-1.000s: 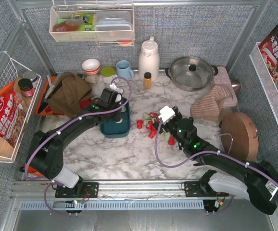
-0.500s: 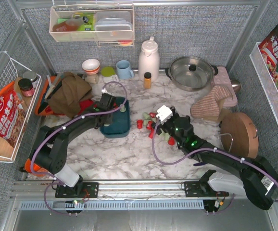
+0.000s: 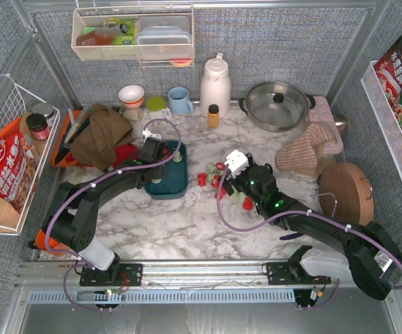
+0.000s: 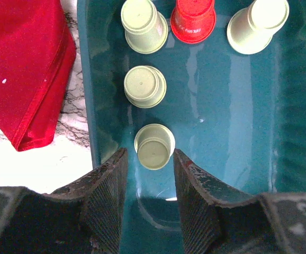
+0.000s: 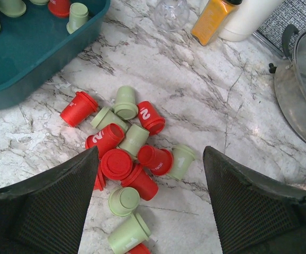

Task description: Mix the coffee capsules in the storage basket

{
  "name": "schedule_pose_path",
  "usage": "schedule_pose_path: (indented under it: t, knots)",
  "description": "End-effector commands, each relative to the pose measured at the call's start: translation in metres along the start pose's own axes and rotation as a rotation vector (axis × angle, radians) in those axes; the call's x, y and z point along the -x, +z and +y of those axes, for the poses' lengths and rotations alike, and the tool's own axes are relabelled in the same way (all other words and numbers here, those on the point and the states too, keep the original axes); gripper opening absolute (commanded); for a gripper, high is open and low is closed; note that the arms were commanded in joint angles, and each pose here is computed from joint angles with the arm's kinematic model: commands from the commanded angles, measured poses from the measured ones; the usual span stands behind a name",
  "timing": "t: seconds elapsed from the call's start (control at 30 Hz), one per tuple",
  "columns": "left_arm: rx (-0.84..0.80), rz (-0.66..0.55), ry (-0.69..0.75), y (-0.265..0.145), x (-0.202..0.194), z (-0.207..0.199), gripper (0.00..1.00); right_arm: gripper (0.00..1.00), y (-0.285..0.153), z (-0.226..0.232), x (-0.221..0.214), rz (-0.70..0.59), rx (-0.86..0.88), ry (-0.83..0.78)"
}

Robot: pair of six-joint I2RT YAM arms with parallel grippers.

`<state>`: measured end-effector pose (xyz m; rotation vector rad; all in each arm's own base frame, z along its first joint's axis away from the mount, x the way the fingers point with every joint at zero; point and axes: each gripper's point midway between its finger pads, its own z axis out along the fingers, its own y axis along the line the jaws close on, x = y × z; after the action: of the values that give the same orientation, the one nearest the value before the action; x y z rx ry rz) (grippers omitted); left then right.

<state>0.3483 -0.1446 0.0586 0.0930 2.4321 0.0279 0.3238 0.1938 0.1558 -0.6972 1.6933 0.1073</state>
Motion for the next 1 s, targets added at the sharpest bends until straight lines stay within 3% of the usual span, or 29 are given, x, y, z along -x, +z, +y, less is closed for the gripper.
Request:
schedule_pose_path:
  t: [0.0, 0.27, 0.43, 0.53, 0.57, 0.6, 0.63, 0.97]
  knots:
    - [0.011, -0.044, -0.030, 0.004, 0.010, 0.000, 0.48, 0.84, -0.001, -0.001, 0.006, -0.011, 0.001, 0.019]
    - [-0.009, -0.085, -0.058, -0.005, 0.017, -0.001, 0.52, 0.81, -0.009, -0.006, -0.011, 0.133, -0.052, 0.140]
    - [-0.073, -0.164, -0.078, -0.030, 0.040, -0.006, 0.60, 0.68, -0.025, -0.012, -0.033, 0.237, -0.115, 0.246]
    - [-0.124, -0.212, -0.081, -0.050, 0.054, -0.011, 0.70, 0.63, -0.035, -0.017, -0.047, 0.305, -0.173, 0.349]
    - [-0.139, -0.226, -0.078, -0.057, 0.058, -0.011, 0.78, 0.63, -0.038, -0.018, -0.053, 0.327, -0.195, 0.377]
    - [-0.151, -0.239, -0.075, -0.063, 0.061, -0.012, 0.95, 0.63, -0.040, -0.019, -0.059, 0.344, -0.217, 0.406]
    - [-0.163, -0.247, -0.071, -0.069, 0.063, -0.012, 0.99, 0.63, -0.042, -0.019, -0.066, 0.358, -0.231, 0.428]
    - [-0.278, -0.337, -0.056, -0.131, 0.076, -0.011, 0.99, 0.60, -0.035, -0.001, -0.104, 0.447, -0.272, 0.579]
